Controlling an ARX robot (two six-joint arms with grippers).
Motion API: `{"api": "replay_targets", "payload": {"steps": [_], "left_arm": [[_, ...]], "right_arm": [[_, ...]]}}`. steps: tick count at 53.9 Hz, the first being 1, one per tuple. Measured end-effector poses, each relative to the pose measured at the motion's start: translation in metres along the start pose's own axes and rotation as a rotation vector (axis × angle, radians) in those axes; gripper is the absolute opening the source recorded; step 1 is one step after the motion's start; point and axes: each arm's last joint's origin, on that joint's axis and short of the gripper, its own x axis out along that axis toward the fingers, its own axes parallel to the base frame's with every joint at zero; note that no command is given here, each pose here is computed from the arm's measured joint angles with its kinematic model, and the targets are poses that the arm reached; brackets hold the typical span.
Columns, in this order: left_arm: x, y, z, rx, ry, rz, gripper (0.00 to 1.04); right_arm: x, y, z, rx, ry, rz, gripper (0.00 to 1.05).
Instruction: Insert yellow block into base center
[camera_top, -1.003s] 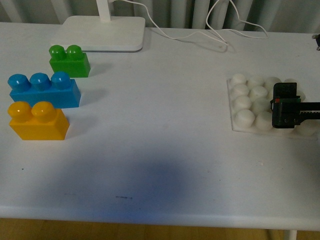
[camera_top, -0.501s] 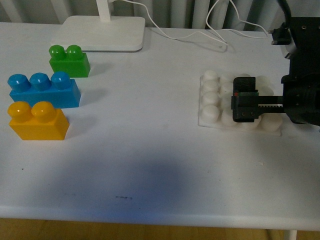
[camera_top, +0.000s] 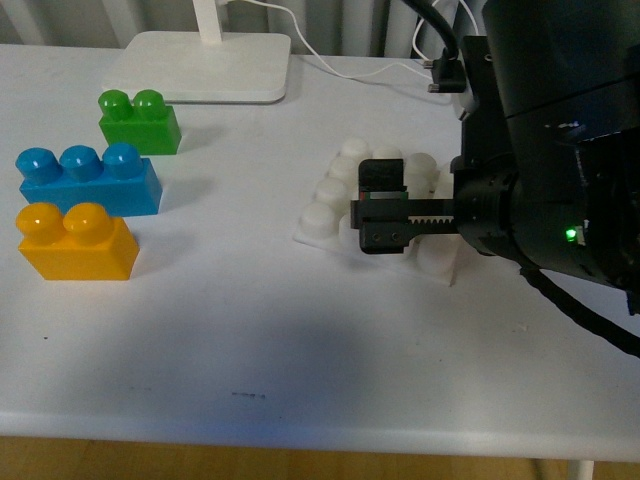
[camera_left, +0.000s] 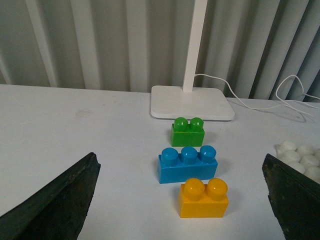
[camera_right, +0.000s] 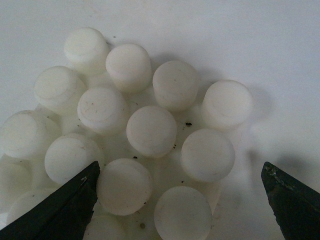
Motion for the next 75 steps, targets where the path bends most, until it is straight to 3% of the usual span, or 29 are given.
{"api": "replay_targets", "payload": {"steps": [18,49,61,75], "left_arm": [[0.0,0.0,0.0,0.0,0.0,0.0,0.98],[0.0,0.0,0.0,0.0,0.0,0.0,0.98],[0.0,0.0,0.0,0.0,0.0,0.0,0.98],[0.0,0.0,0.0,0.0,0.0,0.0,0.98]], "right_arm": [[0.002,0.025,-0.003,-0.083,-0.004,0.084,0.95],[0.012,0.038,0.011,-0.176,0.005,0.136,0.95],[0.008,0.025,0.022,-0.202,-0.002,0.129,0.95],[-0.022,-0.005,0.062,-0.162,-0.091,0.078,0.95]]}}
